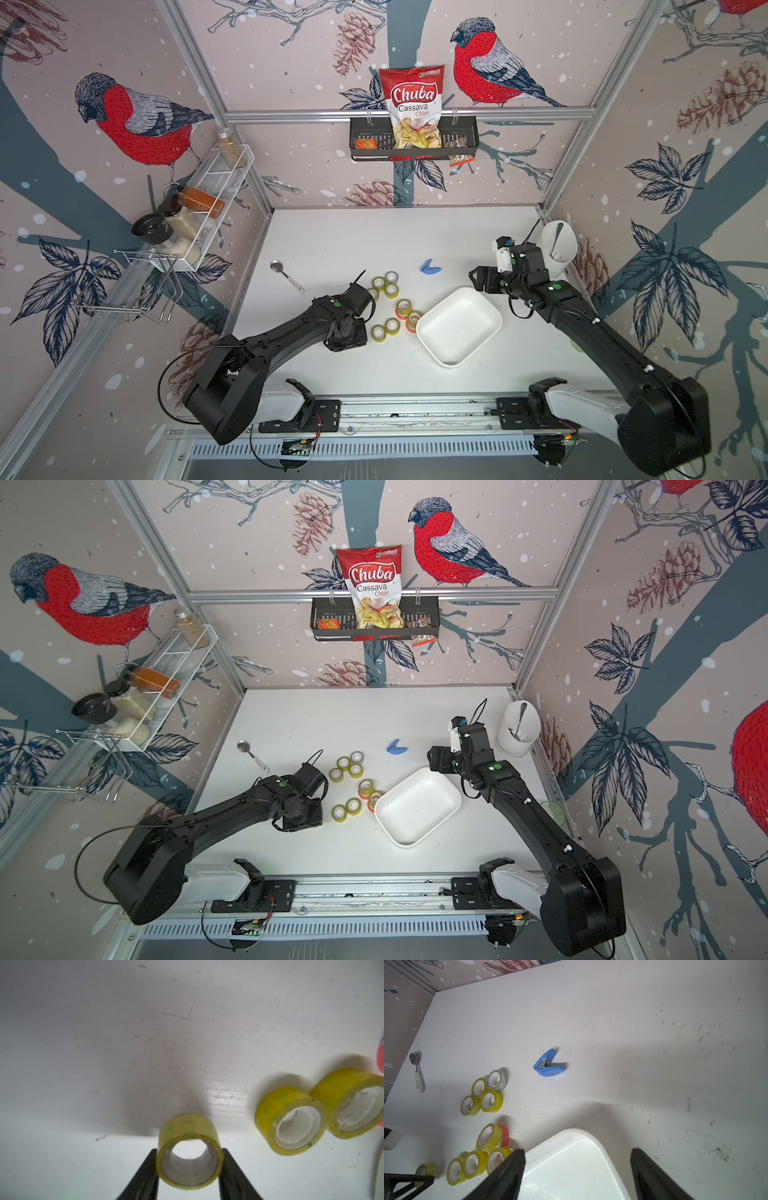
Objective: Put the transparent tape into the storage box
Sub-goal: Pick up the tape from the center of the board.
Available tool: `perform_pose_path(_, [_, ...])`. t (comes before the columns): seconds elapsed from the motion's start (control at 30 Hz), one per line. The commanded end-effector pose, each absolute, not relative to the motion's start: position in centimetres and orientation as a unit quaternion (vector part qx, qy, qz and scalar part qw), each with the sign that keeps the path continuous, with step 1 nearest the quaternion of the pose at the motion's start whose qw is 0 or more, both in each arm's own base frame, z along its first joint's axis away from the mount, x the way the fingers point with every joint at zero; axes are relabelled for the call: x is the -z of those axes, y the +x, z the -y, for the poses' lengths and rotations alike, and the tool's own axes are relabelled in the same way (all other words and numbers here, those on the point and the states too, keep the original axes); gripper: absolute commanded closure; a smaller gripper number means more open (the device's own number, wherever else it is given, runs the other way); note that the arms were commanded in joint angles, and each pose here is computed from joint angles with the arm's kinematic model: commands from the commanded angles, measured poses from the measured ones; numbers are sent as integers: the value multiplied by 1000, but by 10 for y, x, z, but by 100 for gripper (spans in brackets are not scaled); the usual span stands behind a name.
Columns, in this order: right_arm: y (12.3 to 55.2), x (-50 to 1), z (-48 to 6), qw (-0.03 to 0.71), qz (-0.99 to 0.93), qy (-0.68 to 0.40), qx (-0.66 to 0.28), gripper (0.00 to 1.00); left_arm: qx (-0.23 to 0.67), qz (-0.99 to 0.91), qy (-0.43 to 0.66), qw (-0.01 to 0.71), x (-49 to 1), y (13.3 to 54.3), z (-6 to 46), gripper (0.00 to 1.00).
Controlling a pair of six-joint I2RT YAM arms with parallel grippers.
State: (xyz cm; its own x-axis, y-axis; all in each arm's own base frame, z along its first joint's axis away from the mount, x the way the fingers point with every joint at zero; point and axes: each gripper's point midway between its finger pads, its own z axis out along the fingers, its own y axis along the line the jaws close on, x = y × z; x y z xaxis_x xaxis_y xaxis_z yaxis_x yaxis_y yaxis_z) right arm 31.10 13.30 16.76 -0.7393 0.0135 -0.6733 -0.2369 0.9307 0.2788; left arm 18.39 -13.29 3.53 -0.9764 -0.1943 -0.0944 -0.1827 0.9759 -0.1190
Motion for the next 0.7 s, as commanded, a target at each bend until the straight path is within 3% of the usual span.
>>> perform_pose_path(0.0, [312,-169,-134,356,-915,-61,-181,15,45,-994,-83,56,-43,186,135,53])
perform_pose_path(0.67, [314,-161,-129,343,-920,-44,-186,16,86,-988,47,119,-136,235,266,53])
